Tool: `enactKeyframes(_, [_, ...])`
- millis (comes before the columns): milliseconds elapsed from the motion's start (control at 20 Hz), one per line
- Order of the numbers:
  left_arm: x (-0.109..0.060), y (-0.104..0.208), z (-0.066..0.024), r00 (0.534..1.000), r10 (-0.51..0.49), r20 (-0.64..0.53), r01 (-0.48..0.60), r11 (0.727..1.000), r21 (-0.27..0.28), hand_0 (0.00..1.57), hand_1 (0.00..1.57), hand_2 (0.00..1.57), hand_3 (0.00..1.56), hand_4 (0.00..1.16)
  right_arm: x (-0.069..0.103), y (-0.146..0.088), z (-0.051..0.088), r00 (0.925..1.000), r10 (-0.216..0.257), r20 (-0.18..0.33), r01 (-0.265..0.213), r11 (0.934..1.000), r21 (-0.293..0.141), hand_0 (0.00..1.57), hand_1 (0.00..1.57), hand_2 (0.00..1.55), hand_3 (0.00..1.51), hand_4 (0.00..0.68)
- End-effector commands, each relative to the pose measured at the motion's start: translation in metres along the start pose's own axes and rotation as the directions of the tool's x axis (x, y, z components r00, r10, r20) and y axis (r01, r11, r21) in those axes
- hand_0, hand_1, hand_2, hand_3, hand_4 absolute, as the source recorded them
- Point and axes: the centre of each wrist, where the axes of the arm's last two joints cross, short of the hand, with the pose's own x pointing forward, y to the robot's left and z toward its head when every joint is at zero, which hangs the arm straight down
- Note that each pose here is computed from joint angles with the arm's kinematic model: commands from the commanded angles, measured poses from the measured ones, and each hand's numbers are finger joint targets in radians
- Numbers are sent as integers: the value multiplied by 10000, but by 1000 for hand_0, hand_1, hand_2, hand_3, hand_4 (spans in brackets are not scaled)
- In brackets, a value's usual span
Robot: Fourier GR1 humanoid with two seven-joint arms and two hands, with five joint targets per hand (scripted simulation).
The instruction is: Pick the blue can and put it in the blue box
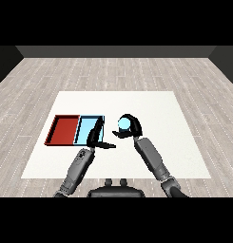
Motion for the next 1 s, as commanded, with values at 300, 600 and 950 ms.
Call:
enactKeyframes(300, [-324, -193, -40, 9967, -244, -770, 231, 9996, -184, 0, 0, 0, 0, 0, 27, 368, 118, 9998, -90, 171, 81, 9987, 503, 1404, 1404, 1439, 1402, 669])
enactKeyframes(600, [-478, -255, 120, 9956, -188, -920, 148, 9989, -434, 0, 0, 0, 0, 0, 235, 91, -18, 9990, -188, 411, 146, 9949, 1001, 1394, 1394, 1453, 1415, 680])
enactKeyframes(950, [-303, -356, -114, 9959, 65, -907, -107, 9989, -463, 0, 0, 0, 0, 0, 256, 321, 120, 9996, -16, 291, -11, 9954, 956, 1398, 1398, 1434, 1397, 657])
